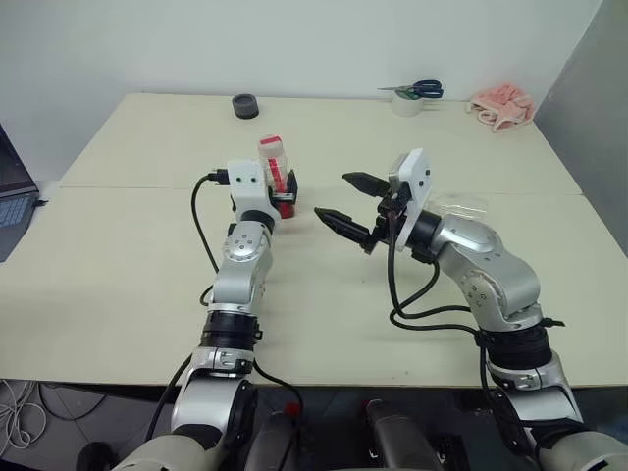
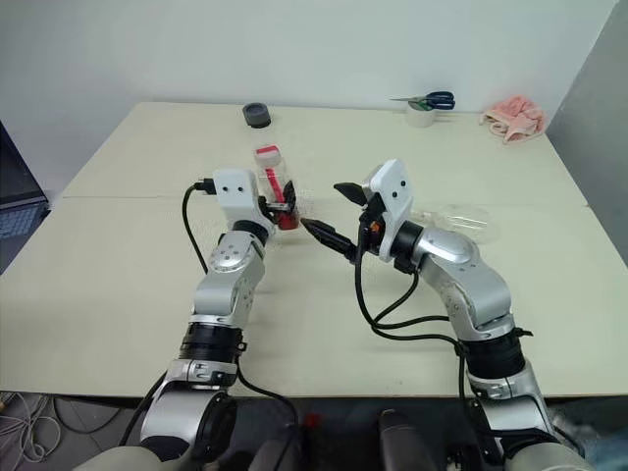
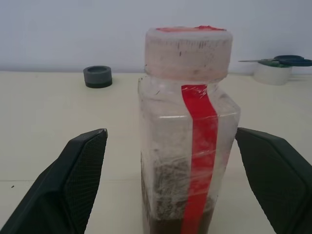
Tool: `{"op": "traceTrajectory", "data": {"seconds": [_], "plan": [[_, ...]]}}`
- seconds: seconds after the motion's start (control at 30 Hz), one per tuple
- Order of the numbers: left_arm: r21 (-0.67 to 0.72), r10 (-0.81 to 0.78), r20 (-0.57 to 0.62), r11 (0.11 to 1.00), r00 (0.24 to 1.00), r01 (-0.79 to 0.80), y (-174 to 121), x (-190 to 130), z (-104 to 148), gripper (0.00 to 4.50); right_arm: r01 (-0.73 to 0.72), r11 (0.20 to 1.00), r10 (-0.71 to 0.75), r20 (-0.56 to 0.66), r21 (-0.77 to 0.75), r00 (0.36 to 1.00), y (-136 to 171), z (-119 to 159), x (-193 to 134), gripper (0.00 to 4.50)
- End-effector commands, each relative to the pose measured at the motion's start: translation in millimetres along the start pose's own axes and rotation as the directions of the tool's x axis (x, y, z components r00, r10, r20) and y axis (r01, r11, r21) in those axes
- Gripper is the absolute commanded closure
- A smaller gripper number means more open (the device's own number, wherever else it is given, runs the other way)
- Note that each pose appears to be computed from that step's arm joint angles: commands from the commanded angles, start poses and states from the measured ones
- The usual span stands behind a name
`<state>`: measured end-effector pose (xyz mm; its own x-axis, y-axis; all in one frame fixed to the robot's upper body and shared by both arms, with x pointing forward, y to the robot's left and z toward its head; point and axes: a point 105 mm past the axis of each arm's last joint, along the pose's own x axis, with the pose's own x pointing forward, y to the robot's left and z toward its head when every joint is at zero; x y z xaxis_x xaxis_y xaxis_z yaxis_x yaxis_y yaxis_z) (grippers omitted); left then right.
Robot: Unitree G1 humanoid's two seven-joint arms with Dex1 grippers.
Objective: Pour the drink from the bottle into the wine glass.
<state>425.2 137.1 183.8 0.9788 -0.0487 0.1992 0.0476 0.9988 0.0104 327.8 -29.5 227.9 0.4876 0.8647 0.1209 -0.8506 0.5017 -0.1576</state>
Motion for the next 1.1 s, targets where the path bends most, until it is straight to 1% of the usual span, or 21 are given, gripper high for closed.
{"op": "traceTrajectory", "data": {"seconds": [0.03,0.23,0.53,0.63,1.03,1.1], "plan": [[0.021,-0.009,0.065,1.000,0.998,0.008,-8.0,5.0,17.4,0.03,-0.013,0.999,0.014,0.031,-0.038,0.999,2.1,12.0,0.7,0.00],[0.038,0.042,0.056,0.998,0.998,-0.044,-6.3,15.3,17.2,0.03,-0.019,0.999,0.020,0.016,-0.047,1.000,4.4,8.5,0.2,0.00],[0.042,0.039,0.062,0.998,0.997,-0.042,-9.5,27.8,19.1,0.03,-0.011,0.999,0.012,0.010,-0.050,1.000,5.3,6.5,0.9,0.00],[0.028,0.042,0.060,0.999,0.997,-0.044,-11.5,29.7,18.0,0.03,-0.010,0.999,0.010,0.010,-0.050,1.000,5.5,6.4,0.3,0.00],[0.062,0.066,0.087,0.996,0.994,-0.072,-23.8,31.2,22.6,0.03,0.002,0.999,-0.001,0.003,-0.048,1.000,5.9,5.1,-2.8,0.00],[0.071,0.074,0.098,0.994,0.992,-0.082,-24.7,31.3,25.1,0.45,0.005,0.999,-0.005,0.002,-0.046,1.000,6.0,4.8,-3.4,0.00]]}}
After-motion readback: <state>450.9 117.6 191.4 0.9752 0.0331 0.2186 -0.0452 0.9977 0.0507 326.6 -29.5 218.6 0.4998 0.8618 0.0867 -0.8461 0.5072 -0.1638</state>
